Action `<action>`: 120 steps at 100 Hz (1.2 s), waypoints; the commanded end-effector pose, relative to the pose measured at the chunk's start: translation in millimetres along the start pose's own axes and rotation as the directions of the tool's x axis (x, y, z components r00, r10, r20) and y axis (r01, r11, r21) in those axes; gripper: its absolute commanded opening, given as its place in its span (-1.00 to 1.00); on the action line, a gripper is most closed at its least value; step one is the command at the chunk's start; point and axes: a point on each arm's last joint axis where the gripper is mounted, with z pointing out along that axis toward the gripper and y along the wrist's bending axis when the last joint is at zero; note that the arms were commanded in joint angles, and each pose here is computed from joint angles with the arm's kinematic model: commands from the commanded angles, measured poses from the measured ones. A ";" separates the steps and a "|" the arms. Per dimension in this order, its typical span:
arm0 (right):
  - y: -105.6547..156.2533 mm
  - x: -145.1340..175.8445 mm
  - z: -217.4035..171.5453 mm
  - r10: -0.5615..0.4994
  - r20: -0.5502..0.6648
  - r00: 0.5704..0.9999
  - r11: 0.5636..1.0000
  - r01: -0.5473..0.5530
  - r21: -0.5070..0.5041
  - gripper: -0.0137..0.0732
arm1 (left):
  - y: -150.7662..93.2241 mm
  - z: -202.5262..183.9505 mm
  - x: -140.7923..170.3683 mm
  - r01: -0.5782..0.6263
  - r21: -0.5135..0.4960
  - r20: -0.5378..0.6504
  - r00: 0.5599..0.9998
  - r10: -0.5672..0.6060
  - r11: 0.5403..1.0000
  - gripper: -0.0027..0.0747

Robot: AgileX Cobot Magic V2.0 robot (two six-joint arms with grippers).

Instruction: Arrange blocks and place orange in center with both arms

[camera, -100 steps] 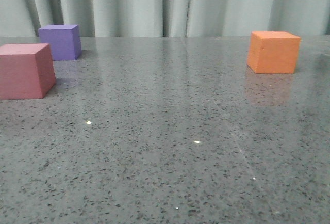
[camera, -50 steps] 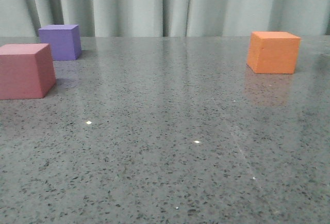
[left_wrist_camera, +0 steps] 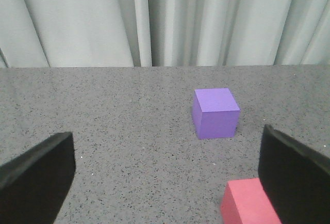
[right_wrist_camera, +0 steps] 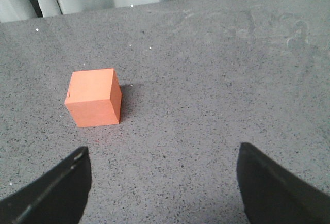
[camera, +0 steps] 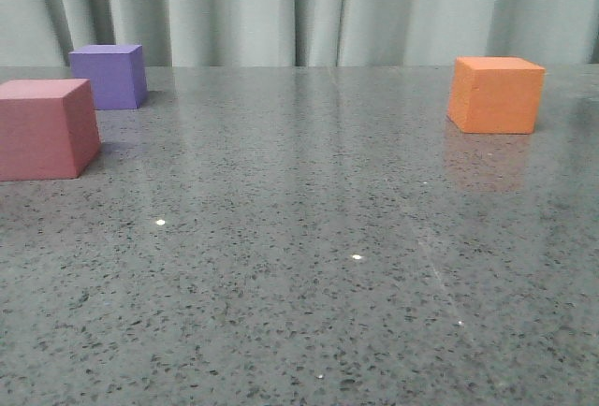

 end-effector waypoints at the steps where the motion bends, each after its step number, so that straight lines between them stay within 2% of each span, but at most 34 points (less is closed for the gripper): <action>1: 7.3 -28.4 4.7 -0.007 0.036 0.999 1.000 0.008 -0.021 0.65 | -1.2 -3.3 -19.4 0.012 0.007 0.121 0.993 -0.012 1.000 0.86; 27: 45.7 -64.9 49.0 -0.083 -0.106 0.991 0.990 0.069 -0.127 0.65 | -1.2 -3.3 -19.4 0.012 0.007 0.121 0.993 -0.012 1.000 0.86; 44: 72.9 -79.7 95.6 -0.133 -0.260 0.956 0.984 0.096 -0.152 0.65 | -1.0 -3.3 -19.4 0.012 0.006 0.121 0.993 -0.013 1.000 0.86; 56: 88.4 -90.9 124.6 -0.129 -0.322 0.938 0.983 0.079 -0.166 0.65 | -1.0 -3.3 -19.4 0.012 0.006 0.121 0.993 -0.013 1.000 0.86; 77: 101.2 -95.8 171.1 -0.083 -0.447 0.891 0.992 0.031 -0.123 0.65 | -1.0 -3.3 -19.6 0.012 0.006 0.123 0.992 -0.013 1.000 0.86; 94: 107.6 -96.7 197.7 -0.044 -0.500 0.865 0.996 -0.001 -0.088 0.65 | -1.0 -3.3 -19.6 0.012 0.006 0.123 0.992 -0.013 1.000 0.86; 120: 107.7 -88.2 220.8 -0.051 -0.554 0.831 0.998 0.029 -0.049 0.65 | -1.0 -3.3 -19.6 0.012 0.006 0.123 0.992 -0.013 1.000 0.86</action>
